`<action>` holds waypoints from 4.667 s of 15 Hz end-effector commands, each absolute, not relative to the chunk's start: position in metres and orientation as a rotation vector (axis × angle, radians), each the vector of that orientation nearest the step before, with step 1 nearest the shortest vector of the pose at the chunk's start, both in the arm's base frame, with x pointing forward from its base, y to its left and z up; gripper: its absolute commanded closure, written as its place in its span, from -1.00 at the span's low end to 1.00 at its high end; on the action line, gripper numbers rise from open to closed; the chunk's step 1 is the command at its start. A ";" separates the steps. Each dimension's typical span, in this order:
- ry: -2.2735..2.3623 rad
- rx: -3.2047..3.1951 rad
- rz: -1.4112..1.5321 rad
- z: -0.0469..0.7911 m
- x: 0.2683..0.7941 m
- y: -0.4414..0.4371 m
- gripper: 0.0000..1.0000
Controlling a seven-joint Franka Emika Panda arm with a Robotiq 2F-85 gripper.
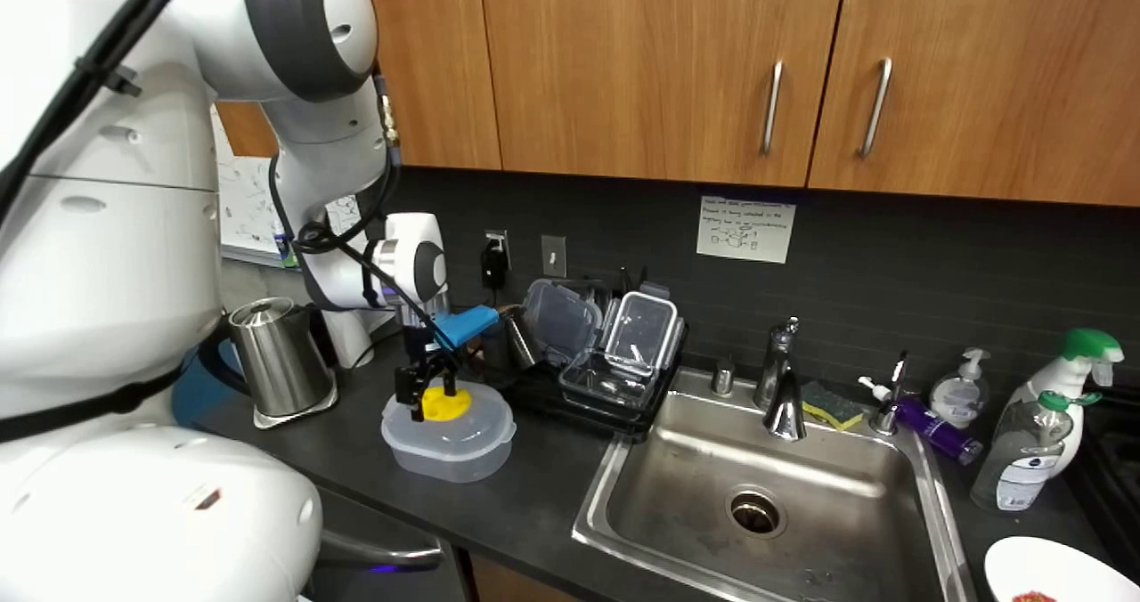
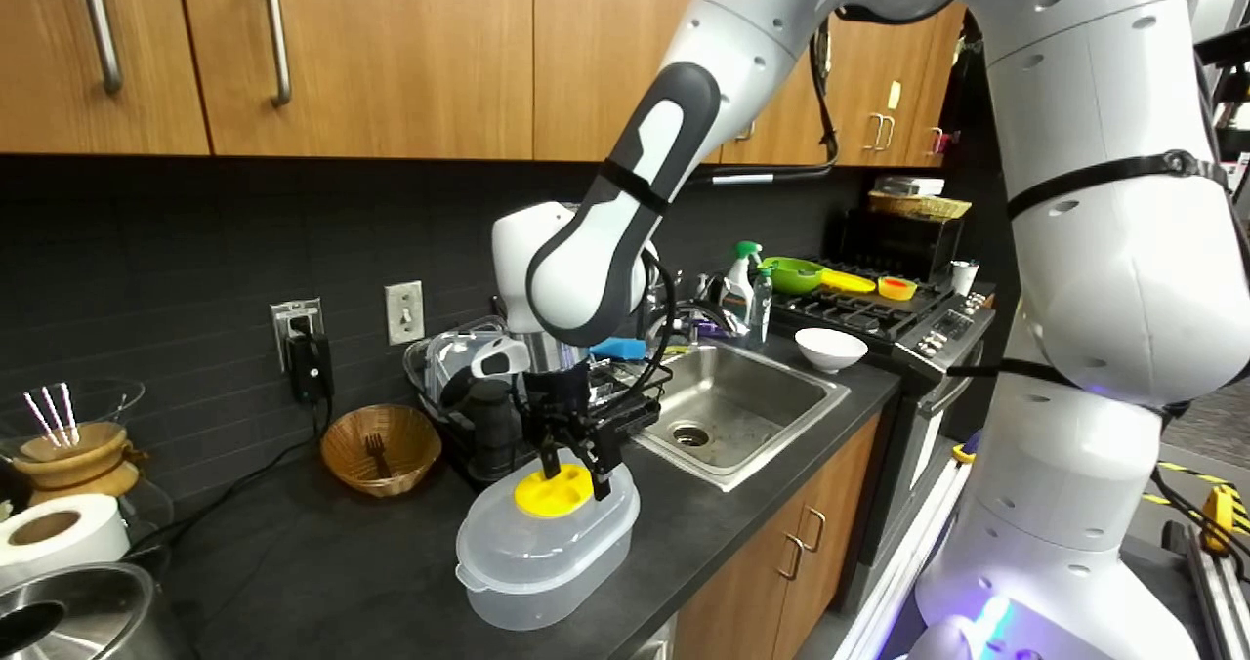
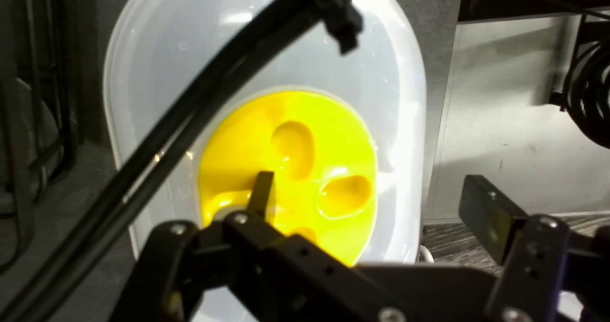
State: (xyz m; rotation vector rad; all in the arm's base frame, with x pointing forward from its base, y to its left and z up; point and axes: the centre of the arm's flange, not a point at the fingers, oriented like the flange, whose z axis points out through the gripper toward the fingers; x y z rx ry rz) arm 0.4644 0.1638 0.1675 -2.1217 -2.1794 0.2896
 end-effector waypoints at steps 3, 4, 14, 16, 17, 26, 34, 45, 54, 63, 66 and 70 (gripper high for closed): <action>-2.190 -2.141 0.282 0.173 0.458 0.173 -1.00; -2.189 -2.147 0.274 0.174 0.456 0.173 -1.00; -2.195 -2.157 0.253 0.186 0.456 0.178 -1.00; -2.170 -2.161 0.245 0.186 0.462 0.172 -1.00; -2.158 -2.165 0.247 0.184 0.465 0.170 -1.00; -2.127 -2.179 0.300 0.179 0.473 0.165 -1.00; -2.121 -2.167 0.342 0.176 0.479 0.168 -1.00; -2.114 -2.146 0.386 0.169 0.483 0.171 -1.00; -2.134 -2.136 0.408 0.172 0.482 0.181 -1.00; -2.100 -2.135 0.423 0.159 0.486 0.171 -1.00; -2.095 -2.135 0.440 0.158 0.488 0.172 -1.00; -2.091 -2.131 0.467 0.158 0.491 0.174 -1.00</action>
